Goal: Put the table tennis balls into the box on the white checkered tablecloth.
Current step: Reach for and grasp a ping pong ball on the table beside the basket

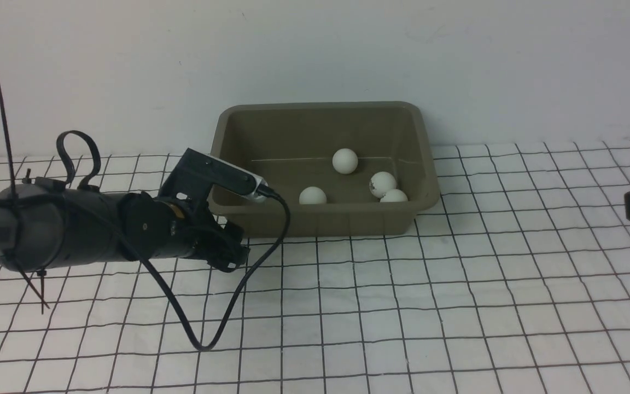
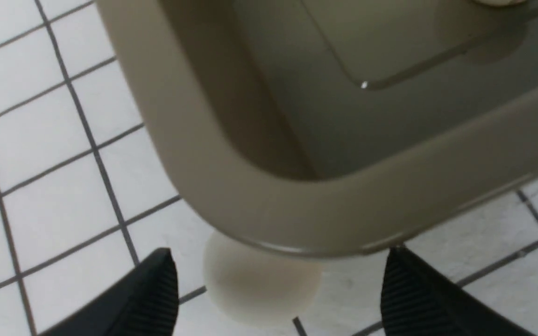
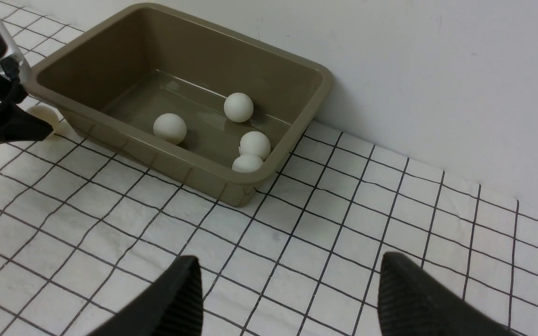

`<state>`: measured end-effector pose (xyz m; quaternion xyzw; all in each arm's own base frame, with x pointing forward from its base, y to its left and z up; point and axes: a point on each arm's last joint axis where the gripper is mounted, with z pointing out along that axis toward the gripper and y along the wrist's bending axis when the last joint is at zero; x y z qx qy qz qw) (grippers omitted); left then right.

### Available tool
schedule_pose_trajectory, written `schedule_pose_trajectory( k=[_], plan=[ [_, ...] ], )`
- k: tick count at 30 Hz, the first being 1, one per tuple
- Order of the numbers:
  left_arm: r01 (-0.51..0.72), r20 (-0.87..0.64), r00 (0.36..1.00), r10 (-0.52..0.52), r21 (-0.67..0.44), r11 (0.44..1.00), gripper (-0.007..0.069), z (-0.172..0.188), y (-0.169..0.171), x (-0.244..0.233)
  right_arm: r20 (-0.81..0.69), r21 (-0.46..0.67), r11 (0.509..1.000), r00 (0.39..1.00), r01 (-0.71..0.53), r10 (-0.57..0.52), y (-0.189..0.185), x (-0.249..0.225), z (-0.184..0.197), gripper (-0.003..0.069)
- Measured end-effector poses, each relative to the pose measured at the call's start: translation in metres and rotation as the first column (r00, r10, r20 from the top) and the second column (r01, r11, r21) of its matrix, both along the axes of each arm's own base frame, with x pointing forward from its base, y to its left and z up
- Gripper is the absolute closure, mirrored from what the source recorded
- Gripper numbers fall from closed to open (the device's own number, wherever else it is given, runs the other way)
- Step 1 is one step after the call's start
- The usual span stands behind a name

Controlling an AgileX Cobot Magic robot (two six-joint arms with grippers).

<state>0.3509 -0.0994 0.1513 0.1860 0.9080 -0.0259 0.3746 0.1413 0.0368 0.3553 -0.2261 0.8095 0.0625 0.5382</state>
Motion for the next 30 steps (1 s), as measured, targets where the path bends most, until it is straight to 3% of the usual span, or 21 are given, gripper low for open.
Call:
schedule_pose_trajectory(
  k=[30],
  plan=[
    [-0.021,0.054,0.998,0.021,0.006,1.0,0.0104,-0.01,0.0025,0.0079,-0.003,0.009,1.0,1.0,-0.005,0.005,0.0007,-0.0003,0.0,0.0198]
  ],
)
